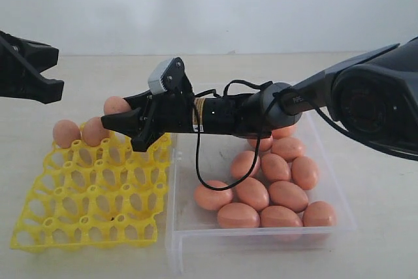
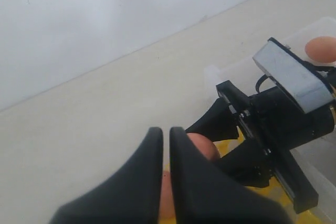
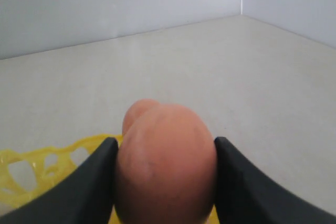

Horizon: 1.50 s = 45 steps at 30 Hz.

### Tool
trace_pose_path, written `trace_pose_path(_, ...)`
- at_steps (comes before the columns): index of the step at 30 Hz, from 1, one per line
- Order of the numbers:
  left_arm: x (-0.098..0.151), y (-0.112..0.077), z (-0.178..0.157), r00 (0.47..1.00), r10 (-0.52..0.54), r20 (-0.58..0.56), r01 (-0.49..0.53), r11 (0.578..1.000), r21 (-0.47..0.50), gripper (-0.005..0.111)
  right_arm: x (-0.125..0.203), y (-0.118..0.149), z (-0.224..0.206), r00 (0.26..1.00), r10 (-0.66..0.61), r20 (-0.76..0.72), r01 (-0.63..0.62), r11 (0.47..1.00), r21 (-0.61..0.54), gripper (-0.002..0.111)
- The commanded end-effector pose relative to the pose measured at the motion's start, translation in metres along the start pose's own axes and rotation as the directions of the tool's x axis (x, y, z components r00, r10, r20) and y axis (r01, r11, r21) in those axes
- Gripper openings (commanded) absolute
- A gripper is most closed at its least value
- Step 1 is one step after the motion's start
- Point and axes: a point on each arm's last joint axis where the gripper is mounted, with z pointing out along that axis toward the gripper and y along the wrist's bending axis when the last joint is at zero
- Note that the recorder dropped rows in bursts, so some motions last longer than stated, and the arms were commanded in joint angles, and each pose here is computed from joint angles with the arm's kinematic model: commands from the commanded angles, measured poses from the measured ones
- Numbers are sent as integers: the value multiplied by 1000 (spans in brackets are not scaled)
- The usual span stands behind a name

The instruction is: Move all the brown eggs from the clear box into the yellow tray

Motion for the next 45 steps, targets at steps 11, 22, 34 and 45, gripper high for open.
trace_pose_path(11, 0, 1, -2, 1000, 2, 9, -2, 1000, -14, 4, 16, 3, 7, 988, 53, -149, -49, 998, 26, 0)
trace_pose_path(22, 0, 1, -2, 1000, 2, 8, -2, 1000, -11, 4, 11, 4, 22, 970, 102, -223, -86, 993, 79, 0)
trace_pose_path(34, 0, 1, -2, 1000, 2, 8, -2, 1000, -11, 4, 15, 0, 20, 958, 134, -255, -104, 986, 128, 54)
trace_pose_path(45, 0, 1, -2, 1000, 2, 8, -2, 1000, -11, 4, -29, 6, 17, 967, 74, -245, -51, 994, 98, 62)
